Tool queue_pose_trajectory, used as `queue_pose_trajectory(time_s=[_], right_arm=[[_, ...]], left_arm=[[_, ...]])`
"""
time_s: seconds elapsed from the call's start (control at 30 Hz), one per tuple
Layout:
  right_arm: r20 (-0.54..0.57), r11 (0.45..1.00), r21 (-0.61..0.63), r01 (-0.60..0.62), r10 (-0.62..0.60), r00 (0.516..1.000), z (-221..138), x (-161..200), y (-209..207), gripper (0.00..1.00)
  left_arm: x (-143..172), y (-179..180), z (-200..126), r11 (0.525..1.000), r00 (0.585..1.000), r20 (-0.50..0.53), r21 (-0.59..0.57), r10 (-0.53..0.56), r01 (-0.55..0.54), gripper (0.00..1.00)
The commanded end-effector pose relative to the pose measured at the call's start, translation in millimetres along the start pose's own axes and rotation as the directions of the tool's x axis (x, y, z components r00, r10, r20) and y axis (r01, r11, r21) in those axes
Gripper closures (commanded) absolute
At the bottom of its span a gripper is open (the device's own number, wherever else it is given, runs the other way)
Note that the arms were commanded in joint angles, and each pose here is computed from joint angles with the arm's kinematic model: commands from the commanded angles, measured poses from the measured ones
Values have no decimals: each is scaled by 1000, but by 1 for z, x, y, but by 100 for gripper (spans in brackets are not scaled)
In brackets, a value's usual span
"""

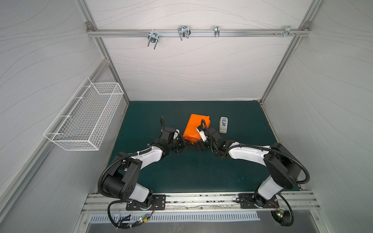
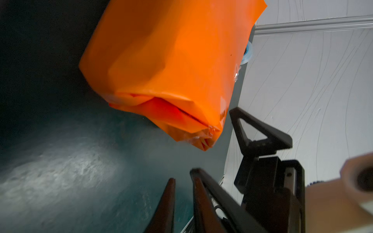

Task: Wrap a gift box in wrapping paper
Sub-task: Stick the wrapping paper to the gift box.

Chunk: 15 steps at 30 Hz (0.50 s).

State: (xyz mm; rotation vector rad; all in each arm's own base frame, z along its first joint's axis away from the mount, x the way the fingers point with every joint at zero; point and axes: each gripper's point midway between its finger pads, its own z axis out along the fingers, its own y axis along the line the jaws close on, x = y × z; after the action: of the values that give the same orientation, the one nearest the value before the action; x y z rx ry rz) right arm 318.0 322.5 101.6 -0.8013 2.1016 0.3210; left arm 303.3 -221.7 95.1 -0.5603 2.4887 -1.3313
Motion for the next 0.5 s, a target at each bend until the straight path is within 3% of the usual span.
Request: queue_pose_trajectory(time_s=[0.0, 0.27, 0.47], right_arm=[[-37, 997, 76, 14, -12, 999, 12, 2, -16, 1], [-76, 990, 140, 24, -13, 997, 24, 13, -32, 1], [-9, 998, 57, 20, -19, 1000, 4, 4, -21, 1]], left_arm=[[-3, 3, -10, 1000, 999, 25, -17, 22, -22, 80], [-5, 3, -17, 1000, 999, 34, -13, 19, -19, 80], [-8, 4, -17, 1000, 999, 37, -12, 16, -15, 80]])
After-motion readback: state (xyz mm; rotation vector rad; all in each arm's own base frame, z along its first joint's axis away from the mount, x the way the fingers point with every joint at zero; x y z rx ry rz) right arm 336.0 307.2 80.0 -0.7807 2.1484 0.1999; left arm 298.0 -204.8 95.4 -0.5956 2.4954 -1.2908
